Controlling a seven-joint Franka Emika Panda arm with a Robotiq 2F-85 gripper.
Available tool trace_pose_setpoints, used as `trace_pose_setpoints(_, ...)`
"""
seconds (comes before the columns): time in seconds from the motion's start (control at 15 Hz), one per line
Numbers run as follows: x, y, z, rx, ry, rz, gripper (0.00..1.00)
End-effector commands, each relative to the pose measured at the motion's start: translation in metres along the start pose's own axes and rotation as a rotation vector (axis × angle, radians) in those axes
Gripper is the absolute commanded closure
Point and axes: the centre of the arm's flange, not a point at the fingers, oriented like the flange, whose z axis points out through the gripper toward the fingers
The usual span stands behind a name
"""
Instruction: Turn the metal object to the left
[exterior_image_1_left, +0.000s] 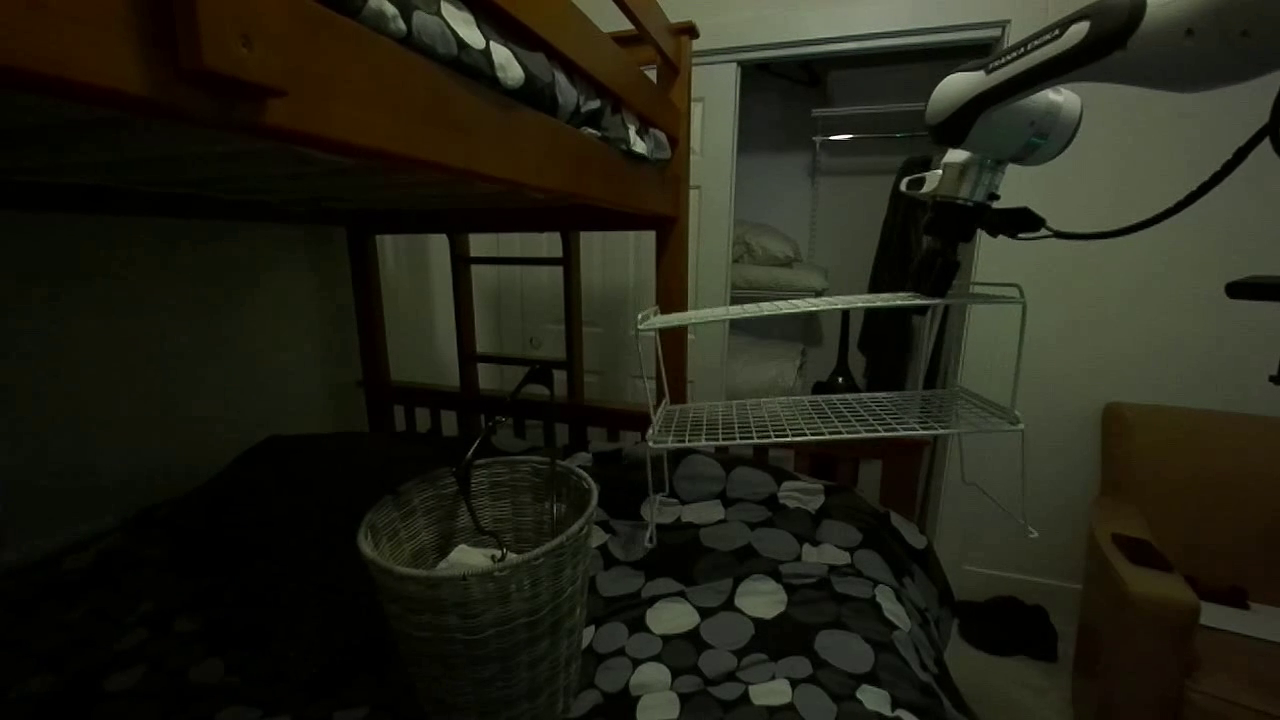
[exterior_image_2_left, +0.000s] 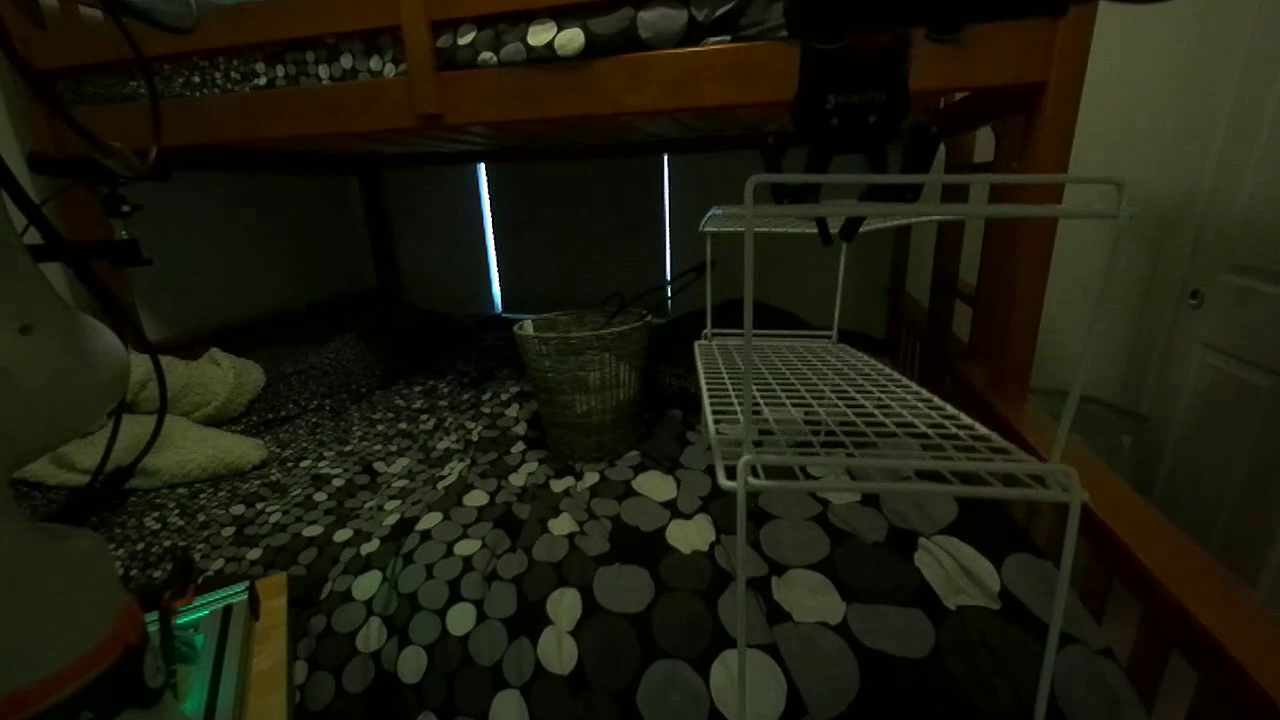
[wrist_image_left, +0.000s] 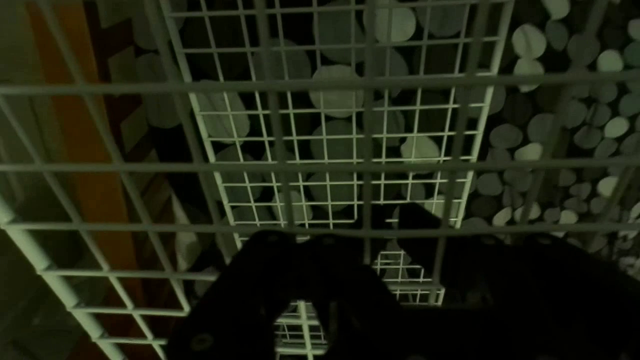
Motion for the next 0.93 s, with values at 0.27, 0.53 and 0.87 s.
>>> trace_pose_setpoints(0.27,-0.032,-0.019,-0.034,-0.045,-0.079,-0.357,0.96)
trace_pose_setpoints(0.53,-0.017,-0.016,-0.049,-0.072,-0.035,-0.502,0.96)
trace_pose_setpoints(0.87,0.008,-0.007,-0.069,-0.087,0.061,-0.651,0.96)
